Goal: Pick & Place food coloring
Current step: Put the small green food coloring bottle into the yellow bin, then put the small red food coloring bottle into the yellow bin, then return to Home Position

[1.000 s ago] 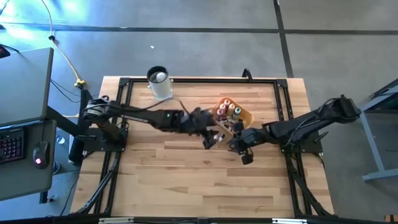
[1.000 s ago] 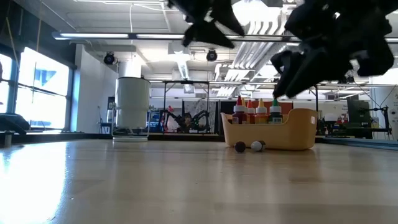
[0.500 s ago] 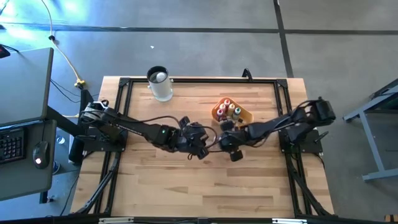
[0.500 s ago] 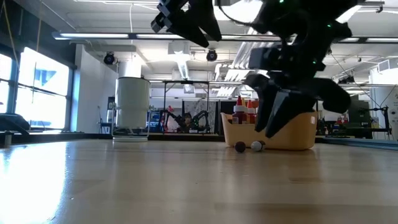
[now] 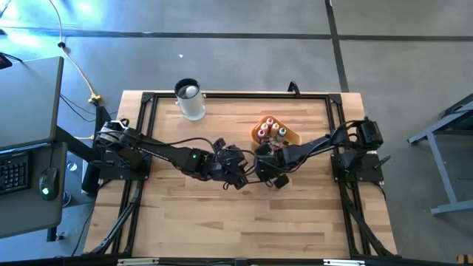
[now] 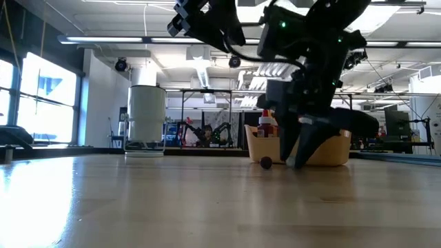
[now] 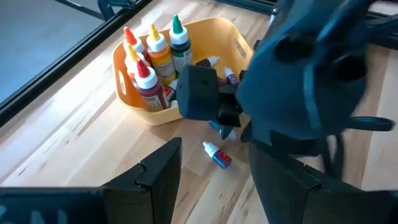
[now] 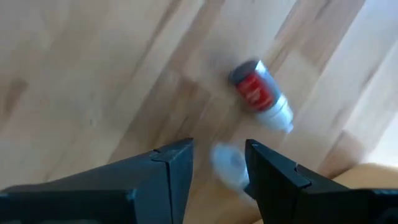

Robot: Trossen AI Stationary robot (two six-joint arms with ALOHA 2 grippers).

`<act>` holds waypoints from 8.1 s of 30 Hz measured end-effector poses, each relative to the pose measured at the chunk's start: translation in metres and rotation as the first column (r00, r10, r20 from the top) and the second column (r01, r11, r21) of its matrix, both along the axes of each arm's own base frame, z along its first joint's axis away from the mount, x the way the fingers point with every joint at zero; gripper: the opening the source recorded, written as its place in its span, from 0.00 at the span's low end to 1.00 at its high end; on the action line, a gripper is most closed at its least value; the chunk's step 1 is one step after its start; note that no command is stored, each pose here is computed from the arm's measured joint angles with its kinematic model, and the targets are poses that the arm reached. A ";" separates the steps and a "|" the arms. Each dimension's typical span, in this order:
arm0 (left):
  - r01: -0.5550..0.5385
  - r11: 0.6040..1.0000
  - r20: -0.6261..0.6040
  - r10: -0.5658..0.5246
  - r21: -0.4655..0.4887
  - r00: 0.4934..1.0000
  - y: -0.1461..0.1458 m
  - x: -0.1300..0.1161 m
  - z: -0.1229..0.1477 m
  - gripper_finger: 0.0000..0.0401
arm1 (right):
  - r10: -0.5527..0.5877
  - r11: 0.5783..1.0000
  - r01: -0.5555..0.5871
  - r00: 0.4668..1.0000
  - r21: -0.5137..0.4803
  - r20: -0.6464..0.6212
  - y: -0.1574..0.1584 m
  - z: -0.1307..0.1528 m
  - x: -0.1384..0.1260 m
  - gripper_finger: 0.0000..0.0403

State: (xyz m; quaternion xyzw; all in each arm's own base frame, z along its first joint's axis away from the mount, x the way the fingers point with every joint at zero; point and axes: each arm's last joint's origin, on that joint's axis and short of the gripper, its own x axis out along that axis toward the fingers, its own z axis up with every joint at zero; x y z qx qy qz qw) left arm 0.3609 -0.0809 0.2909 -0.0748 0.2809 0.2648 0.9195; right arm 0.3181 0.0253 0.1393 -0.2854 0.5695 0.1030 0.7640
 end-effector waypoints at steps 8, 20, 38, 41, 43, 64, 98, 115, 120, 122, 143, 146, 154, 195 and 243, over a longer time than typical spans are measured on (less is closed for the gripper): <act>0.000 1.000 -0.004 0.000 0.001 1.000 0.000 0.000 0.000 0.46 | -0.027 1.000 0.027 0.999 0.006 -0.031 -0.018 -0.003 -0.001 0.35; 0.003 1.000 -0.006 -0.003 0.003 1.000 0.000 0.000 0.000 0.46 | -0.051 0.997 0.045 0.995 -0.063 -0.087 -0.021 -0.003 -0.007 0.35; 0.003 1.000 -0.005 -0.003 0.003 1.000 0.000 0.000 0.000 0.46 | -0.373 0.917 0.371 0.928 -0.147 0.015 -0.001 0.019 -0.002 0.35; 0.003 1.000 -0.005 -0.003 0.003 1.000 0.000 0.000 0.000 0.46 | -0.400 0.908 0.398 0.917 -0.132 0.010 -0.003 0.019 -0.002 0.35; 0.003 1.000 -0.005 -0.003 0.003 1.000 0.000 0.000 0.000 0.46 | -0.388 0.917 0.384 0.922 -0.108 -0.016 -0.002 0.017 -0.004 0.35; 0.003 1.000 -0.002 -0.003 0.002 1.000 0.000 0.000 0.000 0.46 | -0.335 0.938 0.325 0.939 -0.121 -0.071 -0.009 0.000 -0.015 0.35; 0.004 1.000 -0.006 -0.004 0.002 1.000 0.000 0.000 0.000 0.46 | -0.354 0.907 0.303 0.925 -0.291 -0.139 -0.016 0.033 -0.010 0.12; 0.002 1.000 -0.007 -0.002 0.008 1.000 0.000 0.000 -0.001 0.46 | -0.516 0.813 0.439 0.847 -0.381 -0.126 -0.057 0.046 -0.012 0.17; 0.003 1.000 -0.008 -0.003 0.008 1.000 0.000 0.000 -0.001 0.46 | -0.498 0.813 0.411 0.857 -0.412 -0.130 -0.062 0.047 -0.012 0.25; 0.004 1.000 -0.008 -0.004 0.007 1.000 0.000 0.000 -0.001 0.46 | -0.491 0.817 0.405 0.862 -0.411 -0.127 -0.060 0.047 -0.012 0.28; 0.034 0.993 -0.007 -0.035 -0.115 0.999 -0.001 -0.007 0.005 0.46 | -0.094 0.961 0.079 0.995 -0.266 -0.045 0.033 0.046 0.005 0.37; -0.015 0.993 -0.032 0.012 -0.116 0.999 -0.007 -0.021 0.009 0.46 | 0.014 0.990 -0.014 1.000 -0.139 -0.001 0.043 0.047 0.013 0.35; -0.176 0.984 -0.002 0.176 -0.001 0.984 -0.043 -0.069 0.016 0.46 | 0.176 0.980 -0.189 0.972 0.070 0.156 0.047 0.052 0.032 0.35; -0.214 0.971 0.087 0.205 0.110 0.975 -0.058 -0.082 0.018 0.46 | 0.099 0.987 -0.088 0.993 0.138 -0.069 -0.026 -0.005 0.045 0.27; -0.233 0.960 0.102 0.219 0.154 0.970 -0.056 -0.084 0.020 0.46 | -0.633 0.774 0.632 0.772 -0.038 -0.058 -0.104 0.155 -0.074 0.41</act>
